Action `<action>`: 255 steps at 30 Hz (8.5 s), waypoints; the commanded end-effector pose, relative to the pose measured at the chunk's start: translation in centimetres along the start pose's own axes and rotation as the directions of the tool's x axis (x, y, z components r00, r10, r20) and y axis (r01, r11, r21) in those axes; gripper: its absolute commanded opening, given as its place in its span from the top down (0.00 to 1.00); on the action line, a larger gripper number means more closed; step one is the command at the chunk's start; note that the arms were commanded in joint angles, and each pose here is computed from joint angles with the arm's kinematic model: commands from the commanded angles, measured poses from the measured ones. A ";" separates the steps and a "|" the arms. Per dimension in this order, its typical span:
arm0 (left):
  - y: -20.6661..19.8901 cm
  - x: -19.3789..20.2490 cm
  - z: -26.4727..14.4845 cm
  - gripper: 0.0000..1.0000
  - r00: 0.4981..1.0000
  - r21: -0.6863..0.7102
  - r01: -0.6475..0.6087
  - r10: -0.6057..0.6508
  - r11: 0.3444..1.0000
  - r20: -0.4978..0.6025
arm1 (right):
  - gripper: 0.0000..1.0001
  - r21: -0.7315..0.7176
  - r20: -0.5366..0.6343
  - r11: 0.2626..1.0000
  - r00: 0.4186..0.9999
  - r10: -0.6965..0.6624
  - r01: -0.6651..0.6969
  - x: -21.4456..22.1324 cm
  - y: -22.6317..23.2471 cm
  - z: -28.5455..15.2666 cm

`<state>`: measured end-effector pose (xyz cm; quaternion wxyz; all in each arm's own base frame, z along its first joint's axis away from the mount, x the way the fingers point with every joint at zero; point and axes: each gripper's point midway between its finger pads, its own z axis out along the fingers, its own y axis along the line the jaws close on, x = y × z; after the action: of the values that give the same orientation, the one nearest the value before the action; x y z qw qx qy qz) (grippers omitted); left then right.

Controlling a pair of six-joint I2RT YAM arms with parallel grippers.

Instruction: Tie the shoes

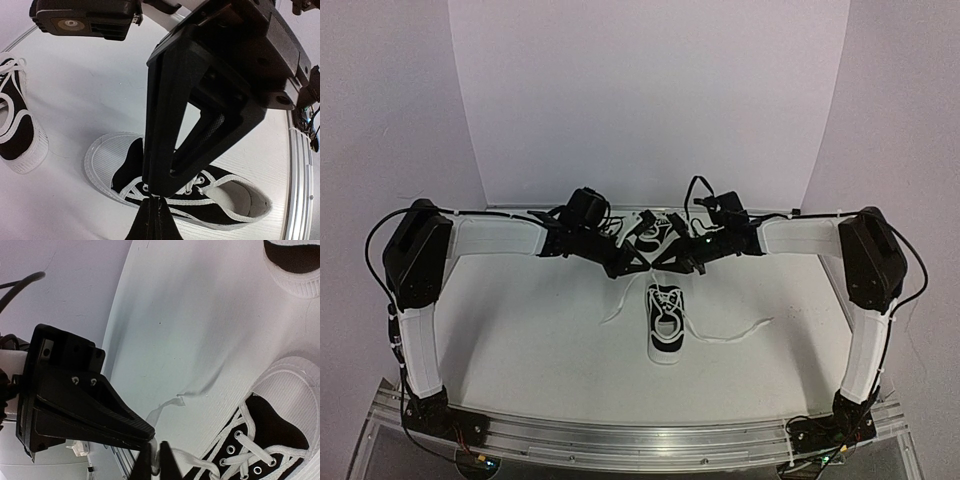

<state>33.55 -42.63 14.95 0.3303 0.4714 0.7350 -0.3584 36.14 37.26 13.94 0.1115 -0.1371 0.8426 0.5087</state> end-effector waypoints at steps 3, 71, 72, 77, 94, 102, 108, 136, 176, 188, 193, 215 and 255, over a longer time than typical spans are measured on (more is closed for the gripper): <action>0.0 -1.2 -1.3 0.94 0.999 -0.010 -0.032 0.032 0.999 0.023 | 1.00 -0.030 0.029 0.998 0.998 -0.051 0.052 -1.3 1.8 -0.3; 0.9 -4.9 -2.8 1.00 0.993 -0.137 -0.092 0.101 0.986 0.061 | 0.47 0.116 -0.023 0.978 0.985 -0.172 0.174 2.0 0.8 -2.3; 0.9 -4.9 -2.8 1.00 0.993 -0.135 -0.092 0.101 0.987 0.062 | 0.48 0.118 -0.023 0.977 0.984 -0.177 0.178 1.9 0.7 -2.1; 0.9 -4.9 -2.9 1.00 0.994 -0.132 -0.088 0.097 0.987 0.060 | 0.54 0.121 -0.023 0.974 0.981 -0.190 0.192 1.3 0.4 -0.9; 1.3 -2.2 -3.0 1.00 0.998 -0.129 -0.064 0.065 0.990 0.006 | 1.00 0.133 -0.007 0.974 0.983 -0.184 0.183 0.8 0.6 -0.3; -0.6 2.7 -0.6 1.00 0.993 -0.038 -0.060 0.056 0.997 -0.104 | 1.00 0.161 0.050 0.975 0.985 -0.165 0.155 0.8 1.1 -3.3; -1.8 1.6 0.0 0.80 0.999 0.002 -0.032 0.032 0.999 -0.037 | 1.00 0.167 0.050 0.977 0.988 -0.145 0.135 1.6 0.7 -3.9; 0.3 0.3 0.7 0.73 0.999 -0.099 -0.023 0.027 0.995 0.032 | 0.99 0.182 0.078 0.976 0.988 -0.133 0.117 1.5 1.0 -4.6; 4.1 -2.0 1.5 1.00 1.000 -0.154 -0.029 0.027 0.988 -0.013 | 0.55 0.210 0.067 0.976 0.995 -0.070 0.055 0.7 -0.6 -4.8; 2.5 -1.5 0.4 1.00 0.999 -0.115 -0.045 0.044 0.992 -0.013 | 0.57 0.209 0.048 0.975 0.995 -0.088 0.076 -1.2 -1.9 -2.8; 2.4 -1.8 0.2 1.00 0.999 -0.120 -0.053 0.052 0.991 -0.006 | 0.65 0.220 0.041 0.973 0.996 -0.078 0.067 -1.2 -2.8 -2.2; 1.8 -3.1 -0.4 1.00 0.997 -0.103 -0.062 0.066 0.993 0.034 | 0.61 0.369 0.061 0.929 0.996 -0.058 0.031 -1.8 -6.1 -2.4; -3.5 -0.6 0.7 0.41 0.997 0.006 -0.071 0.070 0.997 0.026 | 1.00 0.215 0.050 0.972 0.992 -0.113 0.100 -0.5 -0.3 -5.2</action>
<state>29.68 -43.95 10.30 0.2851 0.5090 0.7400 -0.3346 36.82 32.45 13.67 0.1551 -0.1362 0.8941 0.3974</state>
